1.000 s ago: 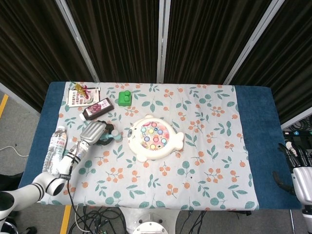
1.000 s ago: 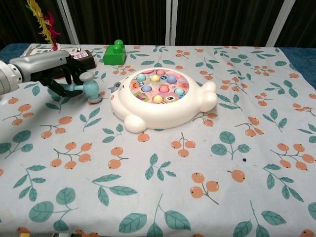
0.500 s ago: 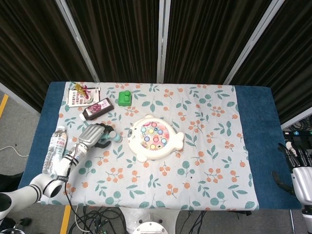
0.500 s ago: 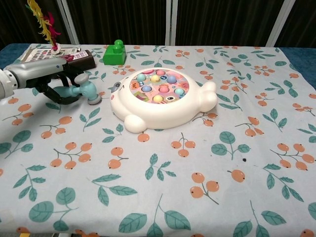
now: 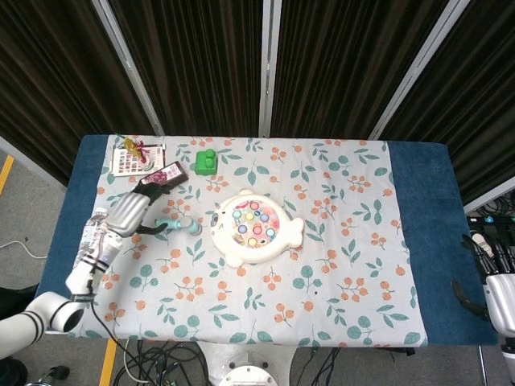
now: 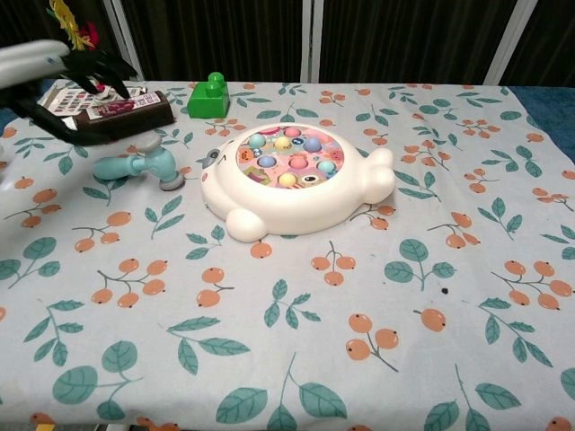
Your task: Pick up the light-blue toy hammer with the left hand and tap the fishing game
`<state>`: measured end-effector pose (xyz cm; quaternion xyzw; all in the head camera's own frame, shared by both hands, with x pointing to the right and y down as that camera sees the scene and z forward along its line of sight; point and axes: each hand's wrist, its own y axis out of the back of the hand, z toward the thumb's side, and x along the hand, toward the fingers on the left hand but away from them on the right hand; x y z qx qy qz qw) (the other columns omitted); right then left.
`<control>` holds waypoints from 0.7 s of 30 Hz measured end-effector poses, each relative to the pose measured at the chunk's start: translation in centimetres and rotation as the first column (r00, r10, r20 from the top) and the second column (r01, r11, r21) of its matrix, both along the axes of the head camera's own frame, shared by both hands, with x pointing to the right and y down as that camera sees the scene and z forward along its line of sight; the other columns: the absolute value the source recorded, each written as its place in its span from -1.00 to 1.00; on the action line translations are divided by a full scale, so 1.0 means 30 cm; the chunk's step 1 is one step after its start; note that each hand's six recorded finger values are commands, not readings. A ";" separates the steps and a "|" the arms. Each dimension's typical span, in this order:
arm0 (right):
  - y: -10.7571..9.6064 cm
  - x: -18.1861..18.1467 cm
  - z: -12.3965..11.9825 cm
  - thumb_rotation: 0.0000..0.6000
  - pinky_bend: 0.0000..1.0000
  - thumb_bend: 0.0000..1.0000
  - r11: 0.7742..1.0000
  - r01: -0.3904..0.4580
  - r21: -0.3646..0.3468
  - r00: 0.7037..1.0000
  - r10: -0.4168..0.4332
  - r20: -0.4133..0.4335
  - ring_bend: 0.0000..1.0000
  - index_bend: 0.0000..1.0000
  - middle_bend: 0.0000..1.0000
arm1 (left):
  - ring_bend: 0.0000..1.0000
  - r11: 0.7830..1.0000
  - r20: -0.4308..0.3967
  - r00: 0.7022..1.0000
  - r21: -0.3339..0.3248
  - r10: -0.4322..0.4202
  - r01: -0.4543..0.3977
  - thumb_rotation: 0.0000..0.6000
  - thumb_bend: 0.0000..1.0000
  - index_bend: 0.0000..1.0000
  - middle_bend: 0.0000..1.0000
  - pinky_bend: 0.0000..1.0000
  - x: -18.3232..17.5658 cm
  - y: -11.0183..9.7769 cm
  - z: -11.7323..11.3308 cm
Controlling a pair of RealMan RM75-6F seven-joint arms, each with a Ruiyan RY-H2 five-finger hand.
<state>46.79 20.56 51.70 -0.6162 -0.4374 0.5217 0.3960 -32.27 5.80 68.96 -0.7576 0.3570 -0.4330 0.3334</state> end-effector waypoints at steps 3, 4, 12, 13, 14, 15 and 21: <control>-0.008 0.007 0.007 1.00 -1.00 -0.43 1.000 -0.003 -0.013 1.000 0.004 0.023 -1.00 -0.94 -0.56 | -0.77 0.994 0.068 0.993 0.072 -0.092 0.087 1.00 -0.57 -0.64 -0.53 -0.71 -0.152 0.007 -0.090; -0.011 0.008 0.009 1.00 -1.00 -0.43 1.000 -0.004 -0.016 0.999 0.005 0.033 -1.00 -0.94 -0.56 | -0.77 0.990 0.094 0.988 0.091 -0.121 0.112 1.00 -0.57 -0.64 -0.53 -0.72 -0.198 0.018 -0.115; -0.042 -0.015 0.040 1.00 -1.00 -0.43 0.999 0.035 -0.020 0.996 -0.033 0.083 -1.00 -0.94 -0.56 | -0.77 0.947 0.234 0.926 0.199 -0.295 0.252 1.00 -0.57 -0.61 -0.53 -0.75 -0.423 0.226 -0.272; -0.042 -0.020 0.041 1.00 -1.00 -0.43 0.999 0.039 -0.020 0.996 -0.037 0.086 -1.00 -0.94 -0.56 | -0.77 0.943 0.238 0.921 0.205 -0.308 0.262 1.00 -0.57 -0.61 -0.53 -0.75 -0.433 0.252 -0.285; -0.041 -0.025 0.043 1.00 -1.00 -0.43 0.999 0.042 -0.019 0.995 -0.040 0.089 -1.00 -0.94 -0.56 | -0.77 0.939 0.243 0.916 0.212 -0.318 0.270 1.00 -0.57 -0.61 -0.53 -0.75 -0.440 0.277 -0.298; -0.038 -0.032 0.046 1.00 -1.00 -0.43 0.999 0.046 -0.020 0.995 -0.044 0.094 -1.00 -0.94 -0.56 | -0.77 0.936 0.251 0.911 0.220 -0.328 0.277 1.00 -0.57 -0.61 -0.53 -0.75 -0.446 0.311 -0.313; -0.020 -0.049 0.058 1.00 -1.00 -0.43 0.998 0.050 -0.029 0.993 -0.046 0.108 -1.00 -0.94 -0.56 | -0.77 0.940 0.278 0.902 0.185 -0.331 0.288 1.00 -0.57 -0.61 -0.53 -0.76 -0.429 0.473 -0.345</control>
